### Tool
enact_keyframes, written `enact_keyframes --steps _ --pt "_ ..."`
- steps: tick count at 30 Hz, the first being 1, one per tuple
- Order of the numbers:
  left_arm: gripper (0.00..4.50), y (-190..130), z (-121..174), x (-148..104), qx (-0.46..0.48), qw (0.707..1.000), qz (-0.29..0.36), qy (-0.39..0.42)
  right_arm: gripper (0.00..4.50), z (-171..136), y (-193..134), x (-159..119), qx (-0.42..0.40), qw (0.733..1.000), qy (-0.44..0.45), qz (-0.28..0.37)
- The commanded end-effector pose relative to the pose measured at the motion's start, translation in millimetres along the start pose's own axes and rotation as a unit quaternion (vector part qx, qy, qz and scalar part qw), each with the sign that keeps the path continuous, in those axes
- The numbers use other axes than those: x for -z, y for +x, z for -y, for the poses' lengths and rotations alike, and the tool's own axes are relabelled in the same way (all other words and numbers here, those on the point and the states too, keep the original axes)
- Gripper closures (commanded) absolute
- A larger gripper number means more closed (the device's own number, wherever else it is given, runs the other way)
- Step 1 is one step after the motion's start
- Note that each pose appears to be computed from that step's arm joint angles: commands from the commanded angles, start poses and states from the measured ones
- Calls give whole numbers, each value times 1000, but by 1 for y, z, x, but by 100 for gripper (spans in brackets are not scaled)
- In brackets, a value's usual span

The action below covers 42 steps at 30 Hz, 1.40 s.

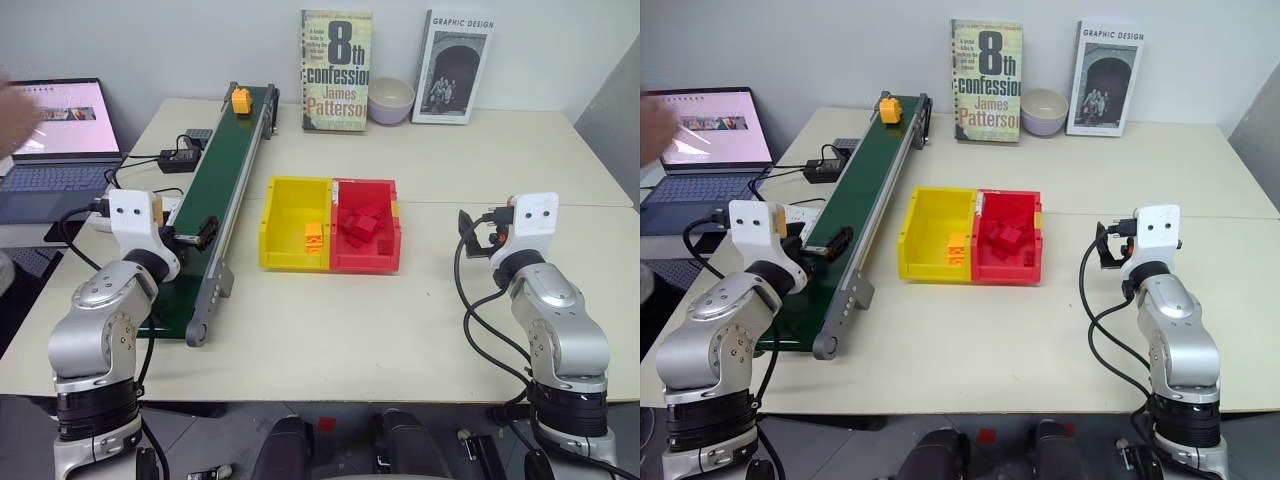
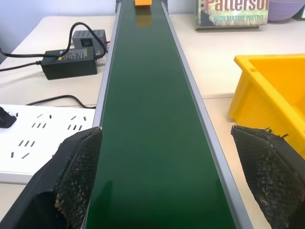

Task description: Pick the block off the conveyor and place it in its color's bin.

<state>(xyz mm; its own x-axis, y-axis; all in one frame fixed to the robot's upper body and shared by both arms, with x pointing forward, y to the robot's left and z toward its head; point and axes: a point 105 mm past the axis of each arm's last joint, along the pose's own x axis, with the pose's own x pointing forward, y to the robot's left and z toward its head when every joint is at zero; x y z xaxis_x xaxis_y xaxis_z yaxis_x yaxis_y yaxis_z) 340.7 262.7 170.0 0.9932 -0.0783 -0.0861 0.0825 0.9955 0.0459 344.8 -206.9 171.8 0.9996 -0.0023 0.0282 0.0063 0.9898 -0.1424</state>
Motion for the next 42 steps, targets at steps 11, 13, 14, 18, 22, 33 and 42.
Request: enact_keyframes --steps 11,13,14,18,22,33,42 --pt "2 -22 4 -19 -11 1000 24 17 0 7 0 -18 -13 999 -14 29" --pt "2 -26 7 -19 -11 1000 24 15 0 8 2 -19 -26 999 -21 32" --pt "2 -27 7 -17 -13 1000 24 12 0 7 3 -19 -34 999 -22 32" --pt "2 -31 10 -8 -22 1000 18 0 0 -6 7 -27 -98 994 -8 43" --pt "2 -34 10 -4 -32 999 22 -11 0 -24 6 -39 -188 981 1 57" --pt "2 -17 8 -3 -47 998 34 -9 0 -99 -41 -65 -551 834 4 29" --pt "2 -10 0 -3 -78 996 40 -14 0 -123 -53 -86 -604 795 21 59"
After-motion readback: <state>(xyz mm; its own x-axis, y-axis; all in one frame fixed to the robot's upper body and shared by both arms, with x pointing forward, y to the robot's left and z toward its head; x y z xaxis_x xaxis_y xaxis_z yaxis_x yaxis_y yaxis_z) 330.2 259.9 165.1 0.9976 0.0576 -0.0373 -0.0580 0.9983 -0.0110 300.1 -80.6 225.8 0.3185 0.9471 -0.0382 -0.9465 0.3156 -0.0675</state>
